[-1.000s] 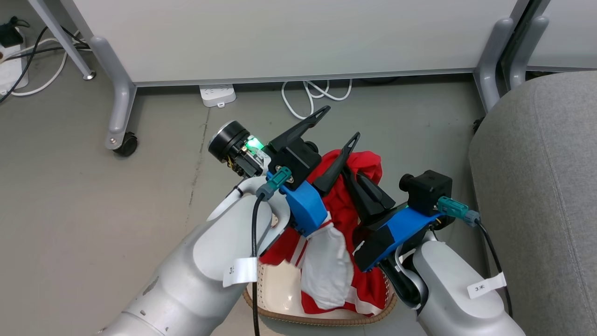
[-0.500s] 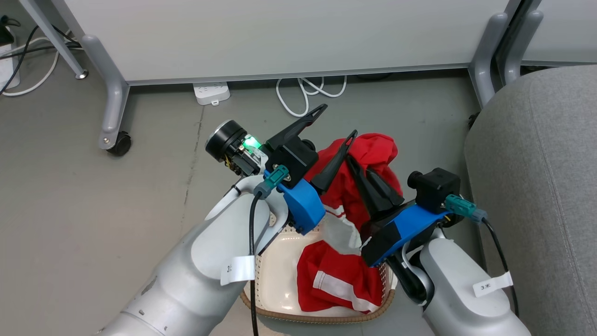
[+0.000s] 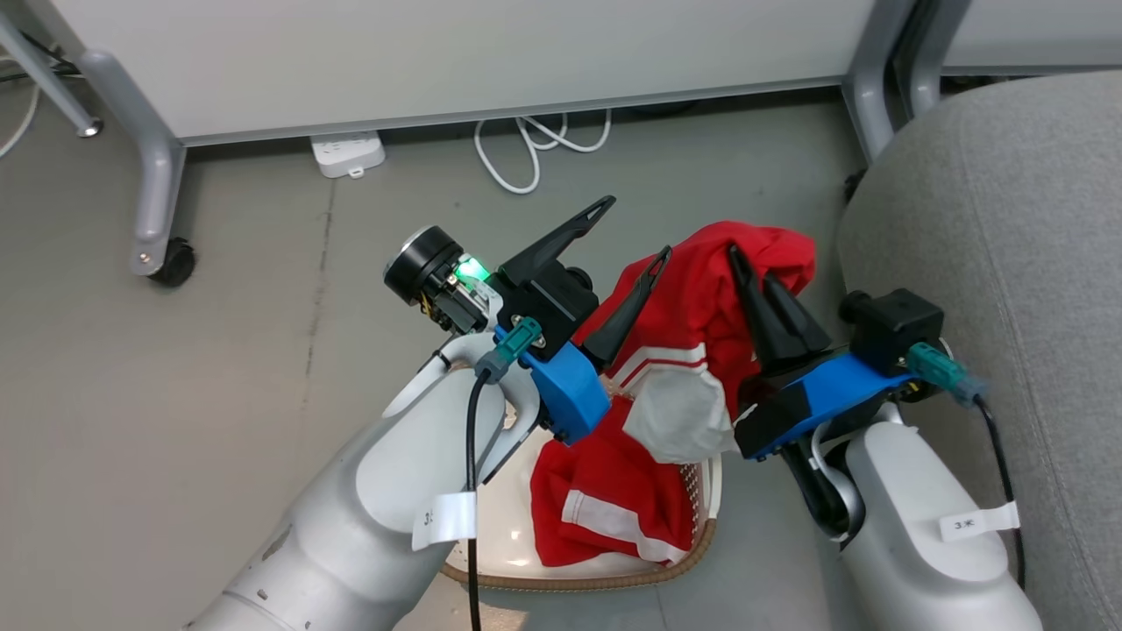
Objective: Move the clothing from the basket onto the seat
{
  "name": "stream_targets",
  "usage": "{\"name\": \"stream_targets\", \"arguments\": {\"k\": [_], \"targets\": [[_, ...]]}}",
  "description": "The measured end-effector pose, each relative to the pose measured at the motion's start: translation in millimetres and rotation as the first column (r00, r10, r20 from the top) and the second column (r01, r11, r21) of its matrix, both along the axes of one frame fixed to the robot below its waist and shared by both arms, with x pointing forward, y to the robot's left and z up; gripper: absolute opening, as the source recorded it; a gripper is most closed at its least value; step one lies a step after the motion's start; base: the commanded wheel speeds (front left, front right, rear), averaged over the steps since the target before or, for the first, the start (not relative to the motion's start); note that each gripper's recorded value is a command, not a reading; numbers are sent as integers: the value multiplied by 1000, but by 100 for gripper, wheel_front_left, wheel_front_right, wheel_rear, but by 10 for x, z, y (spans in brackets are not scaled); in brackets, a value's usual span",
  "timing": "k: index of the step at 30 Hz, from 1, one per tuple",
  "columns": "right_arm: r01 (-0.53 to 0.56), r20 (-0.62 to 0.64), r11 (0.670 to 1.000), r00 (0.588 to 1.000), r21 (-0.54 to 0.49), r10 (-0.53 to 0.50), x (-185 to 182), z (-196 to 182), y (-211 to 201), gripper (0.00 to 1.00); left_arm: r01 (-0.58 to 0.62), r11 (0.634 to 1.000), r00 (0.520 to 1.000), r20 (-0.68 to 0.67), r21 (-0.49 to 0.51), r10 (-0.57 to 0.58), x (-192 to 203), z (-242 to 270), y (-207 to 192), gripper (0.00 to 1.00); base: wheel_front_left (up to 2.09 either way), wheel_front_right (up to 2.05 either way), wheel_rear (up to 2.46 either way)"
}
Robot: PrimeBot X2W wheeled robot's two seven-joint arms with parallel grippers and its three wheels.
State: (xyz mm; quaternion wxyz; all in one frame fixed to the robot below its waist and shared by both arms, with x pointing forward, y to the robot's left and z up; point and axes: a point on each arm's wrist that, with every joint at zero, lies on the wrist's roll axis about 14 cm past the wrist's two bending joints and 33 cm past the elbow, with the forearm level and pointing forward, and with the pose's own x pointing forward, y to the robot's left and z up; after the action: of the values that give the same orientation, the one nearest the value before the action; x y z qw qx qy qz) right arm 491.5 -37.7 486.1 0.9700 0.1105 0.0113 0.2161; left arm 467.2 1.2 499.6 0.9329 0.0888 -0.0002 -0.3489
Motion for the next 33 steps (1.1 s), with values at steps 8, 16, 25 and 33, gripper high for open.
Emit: {"name": "stream_targets", "arguments": {"k": [8, 16, 25, 33], "targets": [[140, 44, 990, 989, -24, -139, 92, 83, -560, 0, 91, 996, 995, -29, -7, -92, -45, -163, -320, 100, 0, 0, 0], [279, 80, 959, 958, -49, -274, 53, 153, -1123, 0, 192, 981, 980, -43, -33, -194, -99, -254, -694, 100, 0, 0, 0], [434, 81, 897, 900, -78, -428, -164, 101, -1769, 0, 305, 950, 948, -68, -70, -309, -263, -374, -1083, 100, 0, 0, 0], [544, 70, 833, 839, -100, -540, -427, 44, -2208, 0, 390, 917, 914, -83, -90, -397, -423, -457, -1350, 100, 0, 0, 0]]}}
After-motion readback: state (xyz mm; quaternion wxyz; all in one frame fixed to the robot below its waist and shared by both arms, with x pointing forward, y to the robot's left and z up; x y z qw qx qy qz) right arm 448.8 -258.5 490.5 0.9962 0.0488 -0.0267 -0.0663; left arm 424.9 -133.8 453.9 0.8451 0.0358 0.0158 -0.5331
